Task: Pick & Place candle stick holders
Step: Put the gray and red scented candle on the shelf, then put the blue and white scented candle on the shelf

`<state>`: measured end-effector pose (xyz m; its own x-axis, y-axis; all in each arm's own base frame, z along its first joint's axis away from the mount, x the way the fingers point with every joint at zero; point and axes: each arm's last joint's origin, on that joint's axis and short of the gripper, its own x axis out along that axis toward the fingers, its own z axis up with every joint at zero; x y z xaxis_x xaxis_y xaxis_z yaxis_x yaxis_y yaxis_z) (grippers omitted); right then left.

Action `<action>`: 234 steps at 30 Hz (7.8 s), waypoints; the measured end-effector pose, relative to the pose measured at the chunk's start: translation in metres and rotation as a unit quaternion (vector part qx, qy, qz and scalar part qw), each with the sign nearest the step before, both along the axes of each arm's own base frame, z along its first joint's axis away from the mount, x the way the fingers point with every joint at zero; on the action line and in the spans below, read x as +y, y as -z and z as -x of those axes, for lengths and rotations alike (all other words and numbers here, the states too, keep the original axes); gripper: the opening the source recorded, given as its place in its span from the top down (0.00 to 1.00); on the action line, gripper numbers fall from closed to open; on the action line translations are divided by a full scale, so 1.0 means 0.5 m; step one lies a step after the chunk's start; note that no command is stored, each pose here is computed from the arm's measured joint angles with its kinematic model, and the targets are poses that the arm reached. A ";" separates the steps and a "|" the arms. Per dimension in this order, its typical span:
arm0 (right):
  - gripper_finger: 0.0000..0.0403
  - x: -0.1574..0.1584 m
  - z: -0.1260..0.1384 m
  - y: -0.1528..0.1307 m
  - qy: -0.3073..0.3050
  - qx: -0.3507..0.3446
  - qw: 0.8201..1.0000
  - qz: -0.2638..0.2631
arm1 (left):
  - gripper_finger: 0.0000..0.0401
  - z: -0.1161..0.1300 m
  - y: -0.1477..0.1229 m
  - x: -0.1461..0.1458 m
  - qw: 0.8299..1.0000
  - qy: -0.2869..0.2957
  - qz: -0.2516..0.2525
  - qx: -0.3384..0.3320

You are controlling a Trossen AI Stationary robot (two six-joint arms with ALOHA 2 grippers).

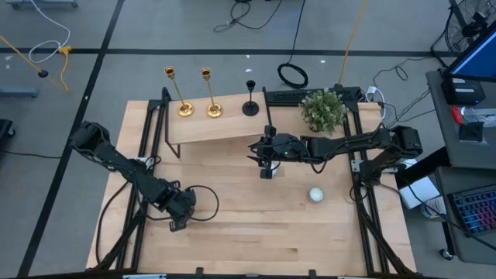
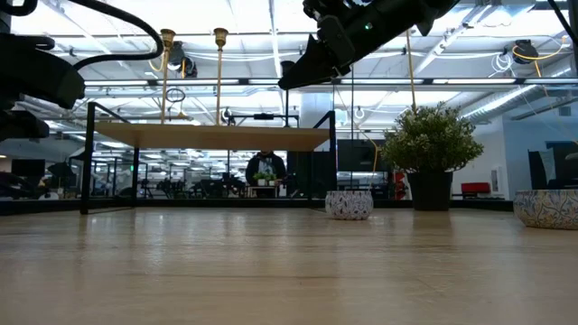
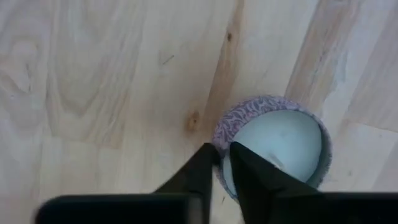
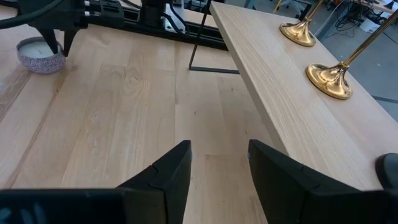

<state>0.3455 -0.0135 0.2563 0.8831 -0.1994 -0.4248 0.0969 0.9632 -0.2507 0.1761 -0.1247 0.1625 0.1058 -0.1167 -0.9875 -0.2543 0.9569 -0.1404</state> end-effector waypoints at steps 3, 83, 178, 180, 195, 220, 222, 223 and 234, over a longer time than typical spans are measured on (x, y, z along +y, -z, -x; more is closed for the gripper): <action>0.61 0.000 -0.001 -0.002 0.000 -0.005 1.000 0.001 | 0.98 -0.005 -0.004 0.002 1.000 -0.025 0.000 0.002; 0.61 0.000 -0.005 -0.010 0.000 -0.030 1.000 0.001 | 0.71 -0.046 -0.274 0.466 0.904 -0.306 -0.287 0.079; 0.99 -0.008 0.144 0.246 0.148 0.087 0.974 -0.145 | 0.66 -0.014 -0.116 0.064 0.864 -0.052 -0.180 -0.468; 0.99 -0.008 0.137 0.238 0.137 0.066 0.979 -0.140 | 0.66 -0.014 -0.116 0.064 0.864 -0.052 -0.180 -0.467; 0.99 -0.006 0.082 0.162 0.062 -0.041 0.993 -0.094 | 0.66 -0.014 -0.115 0.064 0.864 -0.040 -0.188 -0.466; 1.00 -0.060 -0.037 -0.063 0.034 -0.132 0.989 0.050 | 0.66 -0.020 -0.117 0.073 0.860 -0.022 -0.210 -0.464; 1.00 -0.072 -0.057 -0.060 0.017 -0.132 0.990 0.048 | 0.66 -0.024 -0.119 0.076 0.859 -0.015 -0.211 -0.466; 1.00 -0.077 -0.066 -0.057 0.011 -0.129 0.990 0.050 | 0.66 -0.025 -0.120 0.077 0.858 -0.011 -0.214 -0.467; 1.00 -0.162 -0.154 -0.036 0.053 -0.128 0.989 0.058 | 0.66 -0.032 -0.121 0.089 0.858 0.008 -0.226 -0.462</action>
<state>0.4224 -0.0945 0.2744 0.9305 -0.3298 -0.1596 0.2692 0.9110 -0.3125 0.1921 -0.0803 0.2228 0.8693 0.2470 -0.4282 -0.2208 0.9690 0.1107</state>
